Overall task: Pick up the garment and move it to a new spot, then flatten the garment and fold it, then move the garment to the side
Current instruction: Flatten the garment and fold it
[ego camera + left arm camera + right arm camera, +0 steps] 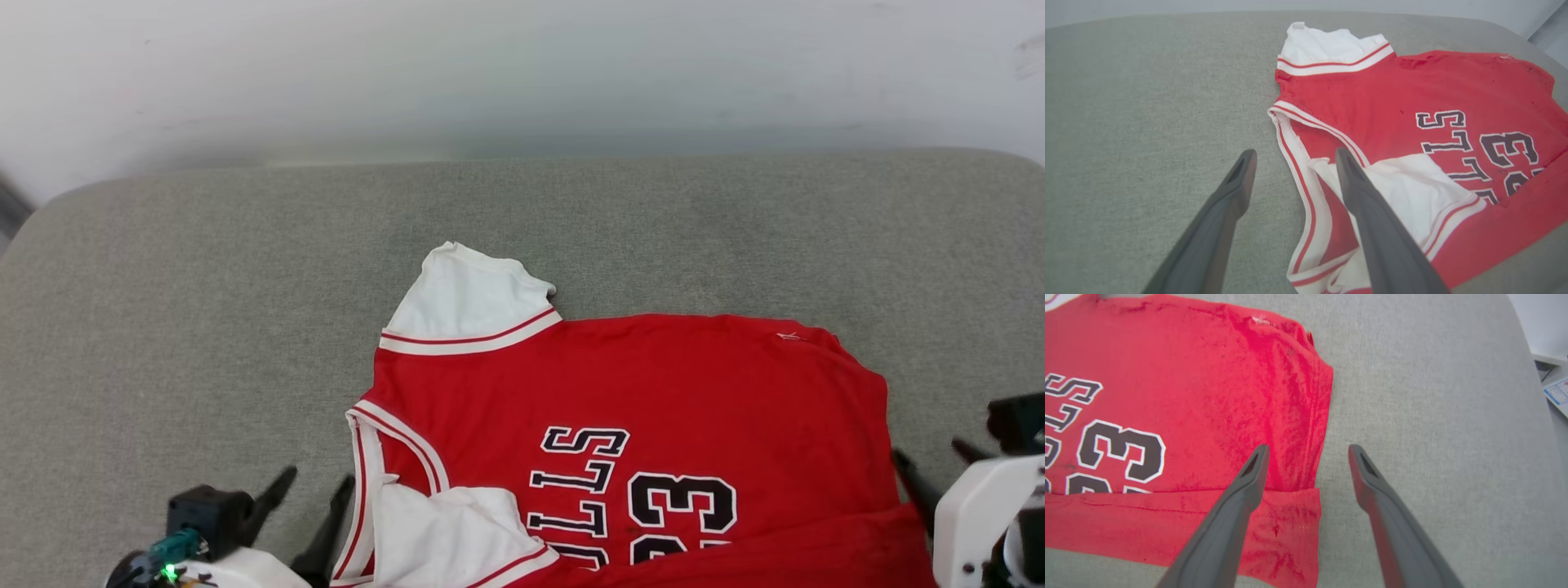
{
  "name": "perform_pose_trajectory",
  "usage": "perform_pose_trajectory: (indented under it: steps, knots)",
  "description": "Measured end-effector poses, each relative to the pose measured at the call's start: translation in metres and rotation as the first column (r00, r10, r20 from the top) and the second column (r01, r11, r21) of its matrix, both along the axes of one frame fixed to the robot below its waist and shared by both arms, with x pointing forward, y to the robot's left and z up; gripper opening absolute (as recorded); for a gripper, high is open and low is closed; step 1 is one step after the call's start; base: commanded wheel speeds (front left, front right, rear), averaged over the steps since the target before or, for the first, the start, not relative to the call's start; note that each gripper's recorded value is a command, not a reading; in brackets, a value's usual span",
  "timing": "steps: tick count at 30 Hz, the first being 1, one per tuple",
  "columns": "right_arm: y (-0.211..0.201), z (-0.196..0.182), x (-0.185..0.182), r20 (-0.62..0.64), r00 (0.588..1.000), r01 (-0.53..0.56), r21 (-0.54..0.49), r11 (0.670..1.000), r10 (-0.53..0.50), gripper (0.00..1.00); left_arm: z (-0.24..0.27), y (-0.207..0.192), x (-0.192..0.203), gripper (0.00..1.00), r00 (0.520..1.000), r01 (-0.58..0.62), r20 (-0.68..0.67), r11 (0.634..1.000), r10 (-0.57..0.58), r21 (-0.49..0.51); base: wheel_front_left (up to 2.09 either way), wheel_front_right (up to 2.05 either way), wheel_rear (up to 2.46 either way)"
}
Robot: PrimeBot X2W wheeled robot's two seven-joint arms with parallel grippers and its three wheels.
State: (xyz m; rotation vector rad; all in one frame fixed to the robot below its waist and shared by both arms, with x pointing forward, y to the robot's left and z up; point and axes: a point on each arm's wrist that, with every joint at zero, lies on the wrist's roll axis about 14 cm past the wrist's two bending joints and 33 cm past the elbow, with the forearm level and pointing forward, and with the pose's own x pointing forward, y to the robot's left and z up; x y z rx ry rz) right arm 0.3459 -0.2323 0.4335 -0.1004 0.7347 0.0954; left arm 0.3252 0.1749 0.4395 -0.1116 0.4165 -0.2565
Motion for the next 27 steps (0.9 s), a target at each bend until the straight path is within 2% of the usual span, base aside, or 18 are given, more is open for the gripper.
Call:
perform_pose_trajectory:
  steps: [3,7,11,12,15,16,17,20,23,27]
  knots:
    - [0.002,0.034,0.02,0.172,0.985,-0.009,0.01,1.0,0.007,1.0,0.031,0.002,0.019,1.0,0.985,-0.034,0.166,0.999,0.039,-0.033,0.0,0.0,0.0]
    - [0.006,0.068,0.032,0.352,0.936,-0.017,0.035,0.999,0.004,1.0,0.062,0.001,0.035,1.0,0.949,-0.049,0.309,0.997,0.064,-0.058,0.0,0.0,0.0]
    - [0.011,0.096,0.041,0.515,0.857,-0.018,0.091,0.996,-0.031,1.0,0.091,-0.002,0.047,1.0,0.905,-0.061,0.414,0.994,0.094,-0.091,0.0,0.0,0.0]
    - [0.01,0.105,0.042,0.573,0.817,-0.007,0.124,0.992,-0.066,1.0,0.102,-0.004,0.05,1.0,0.885,-0.065,0.452,0.991,0.113,-0.121,0.0,0.0,0.0]
    - [0.01,0.114,0.043,0.637,0.767,-0.01,0.141,0.99,-0.083,1.0,0.104,-0.003,0.052,1.0,0.874,-0.07,0.471,0.989,0.124,-0.131,0.0,0.0,0.0]
    - [0.01,0.114,0.043,0.637,0.767,-0.01,0.141,0.99,-0.083,1.0,0.104,-0.003,0.052,1.0,0.874,-0.07,0.471,0.989,0.124,-0.131,0.0,0.0,0.0]
    - [0.012,0.118,0.043,0.672,0.736,-0.014,0.147,0.989,-0.089,1.0,0.104,-0.003,0.054,1.0,0.869,-0.066,0.48,0.99,0.12,-0.128,0.0,0.0,0.0]
    - [0.012,0.124,0.044,0.712,0.696,-0.017,0.143,0.99,-0.091,1.0,0.105,-0.005,0.059,1.0,0.863,-0.05,0.493,0.99,0.11,-0.134,0.0,0.0,0.0]
    - [0.011,0.121,0.046,0.72,0.688,-0.011,0.142,0.99,-0.096,1.0,0.106,-0.007,0.069,1.0,0.859,-0.022,0.505,0.992,0.081,-0.123,0.0,0.0,0.0]
    - [0.005,0.116,0.052,0.72,0.687,0.012,0.128,0.992,-0.101,1.0,0.106,-0.017,0.094,1.0,0.864,0.063,0.503,0.997,-0.028,-0.054,0.0,0.0,0.0]
